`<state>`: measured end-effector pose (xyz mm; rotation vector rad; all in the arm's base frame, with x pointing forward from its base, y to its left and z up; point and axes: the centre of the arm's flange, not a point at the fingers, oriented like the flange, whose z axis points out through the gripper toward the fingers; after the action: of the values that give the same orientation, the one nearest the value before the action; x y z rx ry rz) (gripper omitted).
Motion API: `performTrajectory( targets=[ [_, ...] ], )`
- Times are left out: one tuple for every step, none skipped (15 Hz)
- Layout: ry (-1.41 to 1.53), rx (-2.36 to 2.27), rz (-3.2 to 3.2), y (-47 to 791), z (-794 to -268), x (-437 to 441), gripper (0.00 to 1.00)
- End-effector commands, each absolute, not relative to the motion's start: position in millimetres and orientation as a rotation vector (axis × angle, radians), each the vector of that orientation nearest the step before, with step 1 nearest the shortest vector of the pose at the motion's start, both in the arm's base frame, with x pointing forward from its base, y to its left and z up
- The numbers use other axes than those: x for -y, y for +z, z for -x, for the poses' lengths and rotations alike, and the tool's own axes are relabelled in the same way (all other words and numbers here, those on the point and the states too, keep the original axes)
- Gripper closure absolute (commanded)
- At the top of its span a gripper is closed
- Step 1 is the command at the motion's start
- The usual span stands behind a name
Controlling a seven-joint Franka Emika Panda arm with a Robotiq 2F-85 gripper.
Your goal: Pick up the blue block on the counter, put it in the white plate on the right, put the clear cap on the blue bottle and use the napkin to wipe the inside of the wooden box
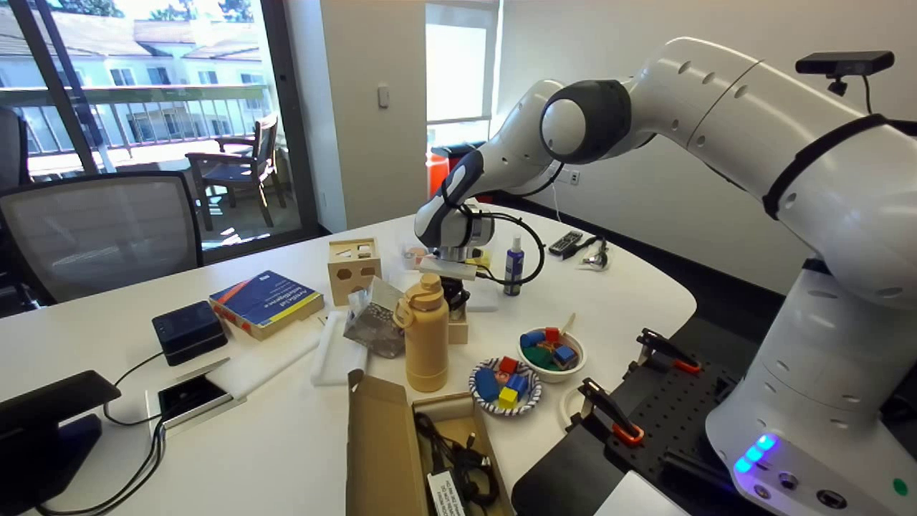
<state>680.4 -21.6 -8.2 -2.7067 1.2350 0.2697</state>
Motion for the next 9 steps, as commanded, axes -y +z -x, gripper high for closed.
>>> performTrajectory(
  targets=[
    [0.117,-1.328,2.752,-2,-684,13,0.99],
    [0.072,-1.328,2.752,-2,-687,11,0.99],
    [0.033,-1.314,2.745,-2,-689,7,0.99],
    [0.014,-1.288,2.740,-1,-690,3,0.99],
    [0.023,-1.261,2.740,0,-690,-1,0.99],
    [0.038,-1.241,2.739,1,-689,-4,0.99],
    [0.069,-1.218,2.740,4,-686,-7,0.99],
    [0.101,-1.195,2.743,6,-683,-9,0.99],
    [0.120,-1.181,2.749,8,-679,-12,0.99]
  ],
)
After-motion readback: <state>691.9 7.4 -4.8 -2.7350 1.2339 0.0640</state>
